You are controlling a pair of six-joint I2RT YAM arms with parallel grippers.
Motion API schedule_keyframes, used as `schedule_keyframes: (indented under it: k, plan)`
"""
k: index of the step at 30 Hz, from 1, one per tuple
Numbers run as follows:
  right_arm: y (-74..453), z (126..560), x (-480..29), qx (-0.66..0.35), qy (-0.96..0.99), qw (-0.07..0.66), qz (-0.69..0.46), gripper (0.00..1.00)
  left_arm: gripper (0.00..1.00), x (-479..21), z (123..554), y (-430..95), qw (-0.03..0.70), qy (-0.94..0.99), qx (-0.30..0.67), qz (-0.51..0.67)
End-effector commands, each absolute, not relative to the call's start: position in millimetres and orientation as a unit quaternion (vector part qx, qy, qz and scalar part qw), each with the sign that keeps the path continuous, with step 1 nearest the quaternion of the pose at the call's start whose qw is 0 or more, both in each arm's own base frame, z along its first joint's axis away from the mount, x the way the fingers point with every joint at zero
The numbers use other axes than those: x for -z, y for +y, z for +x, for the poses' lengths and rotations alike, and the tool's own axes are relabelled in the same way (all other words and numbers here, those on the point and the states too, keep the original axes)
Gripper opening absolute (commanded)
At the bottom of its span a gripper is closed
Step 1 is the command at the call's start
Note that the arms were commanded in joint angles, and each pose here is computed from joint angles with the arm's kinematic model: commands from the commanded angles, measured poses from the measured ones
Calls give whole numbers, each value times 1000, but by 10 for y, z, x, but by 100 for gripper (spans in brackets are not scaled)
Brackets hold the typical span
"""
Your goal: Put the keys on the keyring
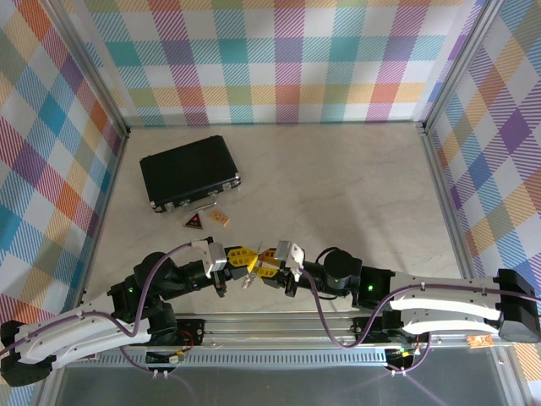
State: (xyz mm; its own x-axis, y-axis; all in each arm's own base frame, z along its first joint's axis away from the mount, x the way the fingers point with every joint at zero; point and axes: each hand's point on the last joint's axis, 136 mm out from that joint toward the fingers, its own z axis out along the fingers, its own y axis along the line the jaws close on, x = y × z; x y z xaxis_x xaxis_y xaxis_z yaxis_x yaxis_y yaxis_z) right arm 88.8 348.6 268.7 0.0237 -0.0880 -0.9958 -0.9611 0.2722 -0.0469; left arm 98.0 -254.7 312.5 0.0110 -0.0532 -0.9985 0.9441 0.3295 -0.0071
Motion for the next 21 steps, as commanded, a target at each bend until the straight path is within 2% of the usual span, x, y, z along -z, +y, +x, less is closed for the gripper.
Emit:
schedule_keyframes:
  k: [1,5,10,21]
  plan:
    - [3466,883,-2806,-402,559,573,-444,36,0,-3228,976,-2521,606,547,430,385]
    - [3464,897,-2800,-401,561,575,-442,38,0,-3230,957,-2519,606,543,433,387]
    - [3446,906,-2795,-400,561,577,-439,34,0,-3230,946,-2518,605,542,435,389]
    - [3466,921,-2842,-387,551,590,-447,11,0,-3256,911,-2487,602,540,438,392]
